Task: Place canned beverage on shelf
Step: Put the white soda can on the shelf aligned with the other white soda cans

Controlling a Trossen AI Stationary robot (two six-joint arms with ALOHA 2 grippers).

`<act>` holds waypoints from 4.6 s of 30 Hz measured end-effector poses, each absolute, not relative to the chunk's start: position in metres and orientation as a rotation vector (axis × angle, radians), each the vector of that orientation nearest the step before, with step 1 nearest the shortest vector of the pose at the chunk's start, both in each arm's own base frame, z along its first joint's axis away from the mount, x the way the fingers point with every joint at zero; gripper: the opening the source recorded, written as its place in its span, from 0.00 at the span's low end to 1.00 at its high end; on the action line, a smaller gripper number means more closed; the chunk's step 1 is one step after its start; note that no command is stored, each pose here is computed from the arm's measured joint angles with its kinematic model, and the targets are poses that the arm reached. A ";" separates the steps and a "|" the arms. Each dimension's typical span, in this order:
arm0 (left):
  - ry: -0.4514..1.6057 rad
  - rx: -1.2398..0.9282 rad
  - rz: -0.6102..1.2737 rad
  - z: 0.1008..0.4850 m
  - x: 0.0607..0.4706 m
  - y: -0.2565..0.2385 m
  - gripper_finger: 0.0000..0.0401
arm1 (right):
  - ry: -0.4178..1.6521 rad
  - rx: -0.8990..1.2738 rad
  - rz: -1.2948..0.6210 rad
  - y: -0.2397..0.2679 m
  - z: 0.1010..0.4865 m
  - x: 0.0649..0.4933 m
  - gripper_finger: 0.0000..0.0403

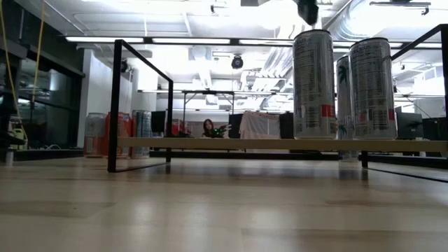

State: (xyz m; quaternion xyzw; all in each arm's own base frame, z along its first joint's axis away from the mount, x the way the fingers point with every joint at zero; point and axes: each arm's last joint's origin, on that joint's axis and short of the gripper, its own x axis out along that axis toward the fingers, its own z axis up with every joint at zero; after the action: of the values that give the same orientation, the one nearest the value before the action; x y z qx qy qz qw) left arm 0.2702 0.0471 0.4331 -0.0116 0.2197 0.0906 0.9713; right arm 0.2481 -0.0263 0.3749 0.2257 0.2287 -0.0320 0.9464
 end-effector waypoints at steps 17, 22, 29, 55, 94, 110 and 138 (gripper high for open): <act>0.206 -0.168 0.220 0.374 0.171 0.030 0.00 | 1.055 0.547 -0.521 -0.008 0.364 0.322 0.00; 0.290 -0.112 0.216 0.368 0.165 0.029 0.00 | 1.157 0.717 -0.630 -0.013 0.358 0.321 0.00; 0.349 -0.108 0.217 0.362 0.164 0.029 0.00 | 1.251 0.861 -0.607 -0.001 0.341 0.321 0.00; 0.368 -0.126 0.225 0.360 0.166 0.030 0.00 | 1.349 0.830 -0.575 0.026 0.332 0.316 0.00; 0.434 -0.164 0.236 0.349 0.182 0.032 0.00 | 1.305 0.134 -0.078 0.070 0.340 0.322 0.00; 0.430 -0.175 0.269 0.349 0.182 0.033 0.00 | 1.386 0.068 0.058 0.075 0.317 0.339 0.00; 0.427 -0.171 0.294 0.349 0.182 0.034 0.00 | 1.622 0.106 -0.005 0.068 0.315 0.318 0.00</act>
State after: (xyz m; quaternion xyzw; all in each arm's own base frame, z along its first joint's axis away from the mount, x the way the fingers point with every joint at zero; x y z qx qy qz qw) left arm 0.1816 0.0339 0.3493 -0.0843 0.2110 0.1454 0.9629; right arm 0.3179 0.0678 0.3152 0.0472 0.7245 -0.0024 0.6876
